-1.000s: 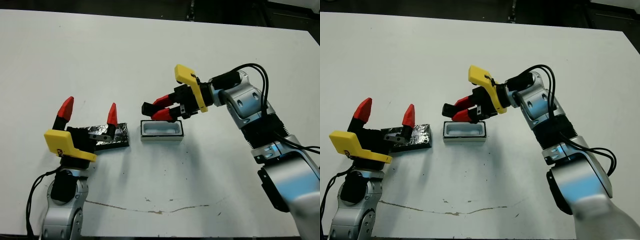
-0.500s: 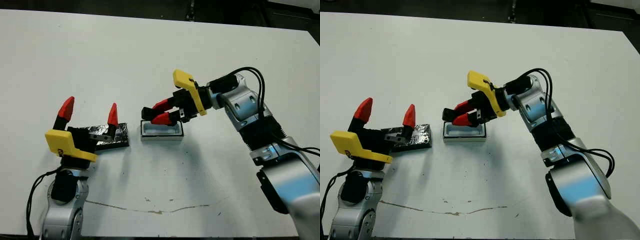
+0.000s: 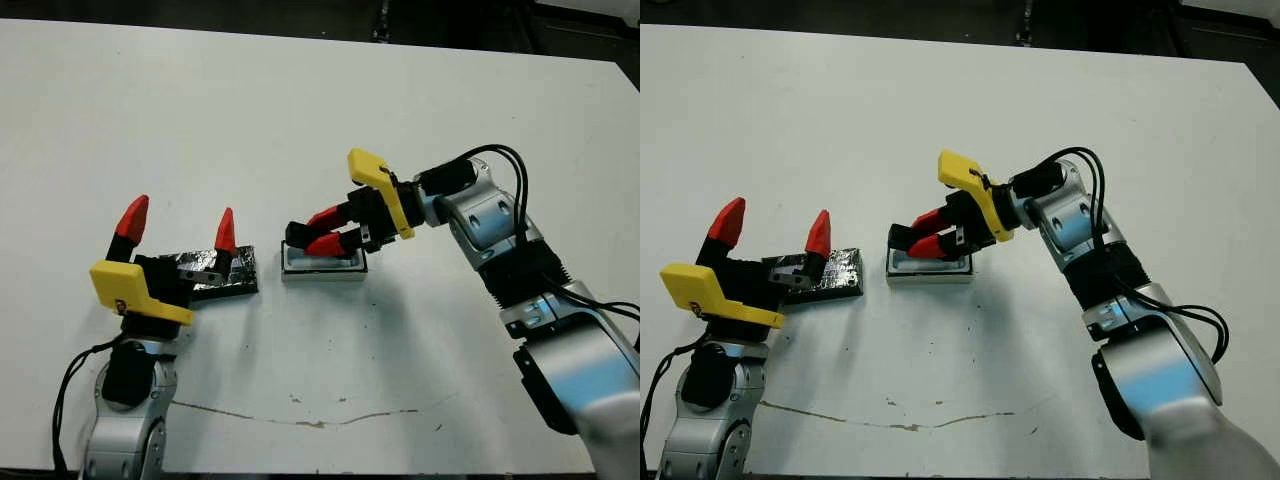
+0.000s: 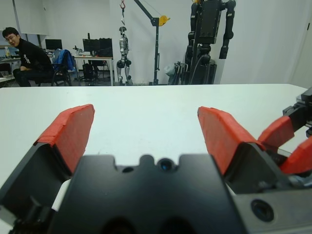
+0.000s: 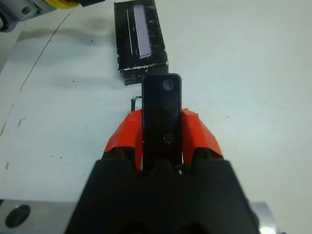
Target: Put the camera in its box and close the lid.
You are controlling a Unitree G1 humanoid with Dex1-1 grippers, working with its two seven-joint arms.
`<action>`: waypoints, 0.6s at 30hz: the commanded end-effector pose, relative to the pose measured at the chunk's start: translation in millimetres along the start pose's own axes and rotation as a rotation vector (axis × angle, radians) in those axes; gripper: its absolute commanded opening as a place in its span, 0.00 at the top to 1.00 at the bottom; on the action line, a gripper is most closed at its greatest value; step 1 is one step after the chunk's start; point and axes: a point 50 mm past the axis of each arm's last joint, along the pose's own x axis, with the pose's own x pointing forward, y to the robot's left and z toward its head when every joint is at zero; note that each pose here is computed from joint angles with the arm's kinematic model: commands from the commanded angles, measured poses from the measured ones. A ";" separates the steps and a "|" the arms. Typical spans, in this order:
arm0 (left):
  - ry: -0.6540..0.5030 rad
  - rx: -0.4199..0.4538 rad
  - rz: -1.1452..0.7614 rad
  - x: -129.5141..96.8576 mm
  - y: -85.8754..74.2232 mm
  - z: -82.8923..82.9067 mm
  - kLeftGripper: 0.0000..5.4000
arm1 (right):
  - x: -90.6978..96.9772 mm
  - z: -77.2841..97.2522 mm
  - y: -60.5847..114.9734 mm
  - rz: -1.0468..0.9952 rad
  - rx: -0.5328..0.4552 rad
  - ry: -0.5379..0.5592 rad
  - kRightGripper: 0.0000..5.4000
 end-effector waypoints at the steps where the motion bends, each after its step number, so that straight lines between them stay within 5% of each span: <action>1: 0.027 -0.005 0.006 -3.5 0.5 -3.0 0.00 | -2.4 -7.9 1.2 -0.010 0.005 0.027 0.69; 18: 0.023 -0.005 0.010 -3.6 0.2 -3.5 0.00 | -8.9 -17.6 1.2 -0.008 0.043 0.051 0.69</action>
